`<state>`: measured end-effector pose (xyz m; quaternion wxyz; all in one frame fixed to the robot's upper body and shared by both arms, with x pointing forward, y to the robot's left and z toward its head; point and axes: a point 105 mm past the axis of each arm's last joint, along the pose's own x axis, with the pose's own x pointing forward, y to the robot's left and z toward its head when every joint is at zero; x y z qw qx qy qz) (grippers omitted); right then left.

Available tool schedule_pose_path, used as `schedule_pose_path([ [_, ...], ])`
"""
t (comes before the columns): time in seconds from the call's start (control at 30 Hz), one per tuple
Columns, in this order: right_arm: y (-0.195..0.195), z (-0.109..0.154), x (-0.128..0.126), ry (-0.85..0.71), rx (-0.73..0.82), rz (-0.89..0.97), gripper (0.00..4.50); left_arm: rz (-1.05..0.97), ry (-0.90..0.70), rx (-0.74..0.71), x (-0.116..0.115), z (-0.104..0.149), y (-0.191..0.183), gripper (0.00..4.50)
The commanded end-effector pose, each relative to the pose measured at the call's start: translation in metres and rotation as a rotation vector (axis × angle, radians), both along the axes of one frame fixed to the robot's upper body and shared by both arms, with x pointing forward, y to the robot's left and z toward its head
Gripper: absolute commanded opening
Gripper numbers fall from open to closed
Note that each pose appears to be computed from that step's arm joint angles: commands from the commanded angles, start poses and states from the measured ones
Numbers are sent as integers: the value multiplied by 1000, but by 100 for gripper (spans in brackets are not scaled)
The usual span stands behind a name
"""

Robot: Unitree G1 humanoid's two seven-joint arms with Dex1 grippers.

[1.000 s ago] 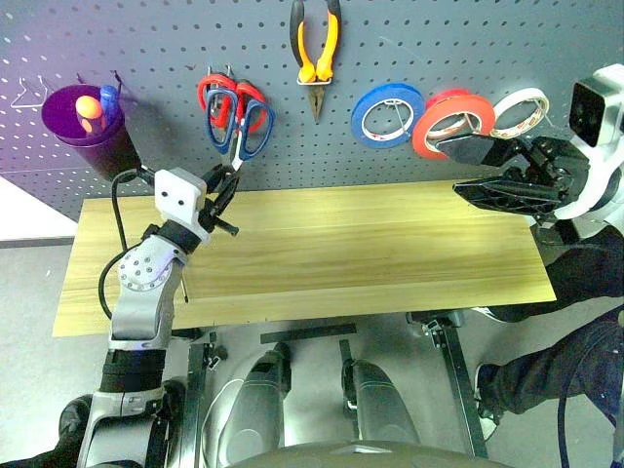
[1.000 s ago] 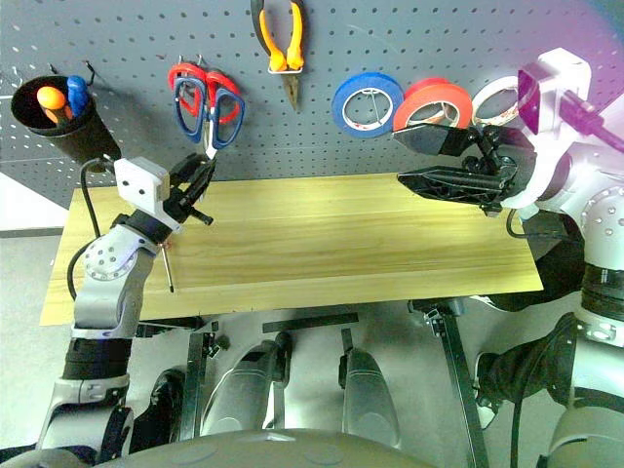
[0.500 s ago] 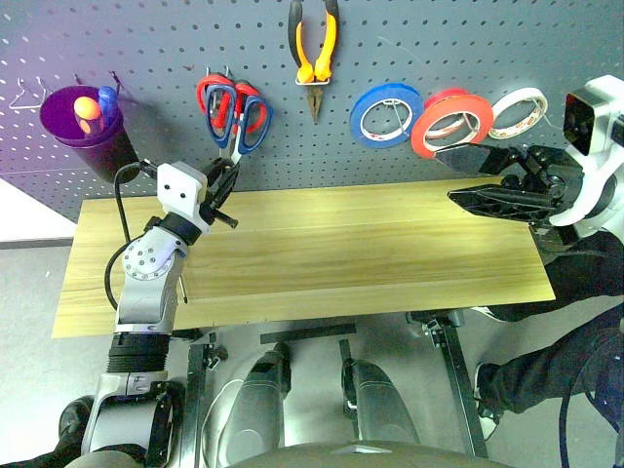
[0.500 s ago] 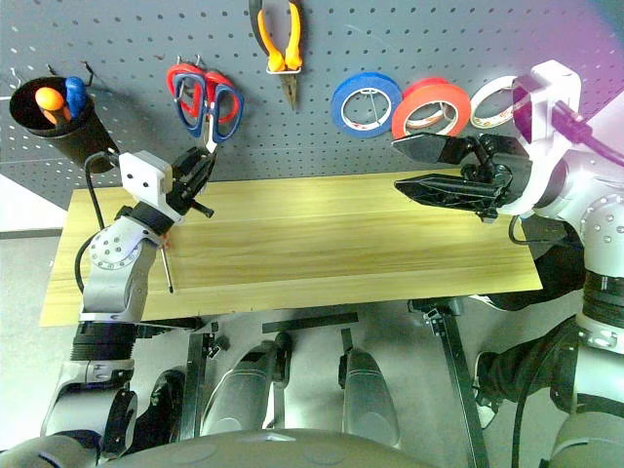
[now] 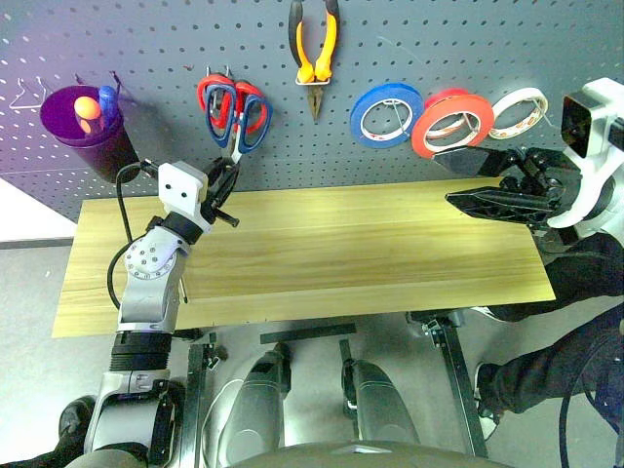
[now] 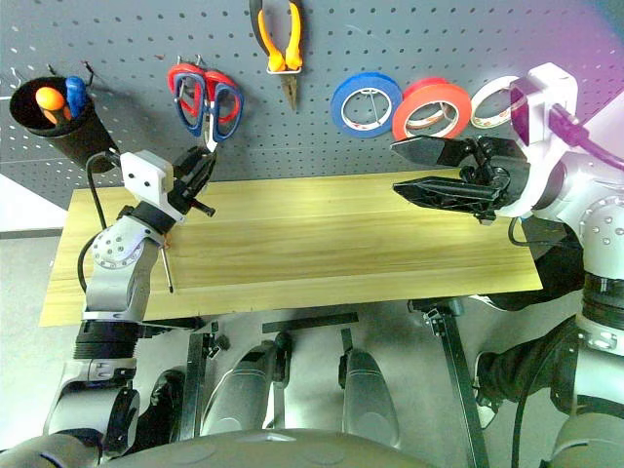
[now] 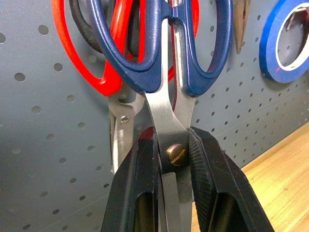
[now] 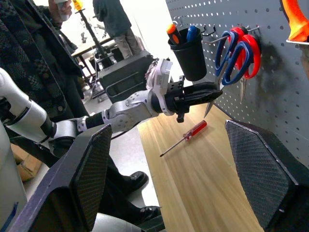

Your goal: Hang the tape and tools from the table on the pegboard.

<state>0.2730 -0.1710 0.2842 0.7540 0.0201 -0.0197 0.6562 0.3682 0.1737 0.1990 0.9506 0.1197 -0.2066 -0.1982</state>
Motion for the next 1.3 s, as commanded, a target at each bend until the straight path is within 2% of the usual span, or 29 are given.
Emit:
schedule_pose_path([
  [0.03, 0, 9, -5, -45, -13, 4, 391, -15, -39, -13, -5, 9, -2, 56],
  [0.37, 0, 8, -5, -39, -11, 8, 391, -6, -59, -30, -5, 15, -2, 56],
  [0.87, 2, 5, -3, -40, -16, 4, 391, -34, -15, -29, -4, 9, -8, 56],
  [1.03, 4, 4, -2, -43, -17, 14, 391, -72, -74, -14, -11, 18, -12, 56],
  [1.13, 4, 1, 0, -47, -19, 10, 391, 1, -4, -39, 2, 7, -2, 56],
  [1.23, 5, -3, 2, -54, -9, -6, 391, -54, -44, -37, -2, 13, -11, 56],
  [1.3, 5, -3, 1, -60, -3, -14, 391, -1, -1, -61, 6, 7, -6, 56],
])
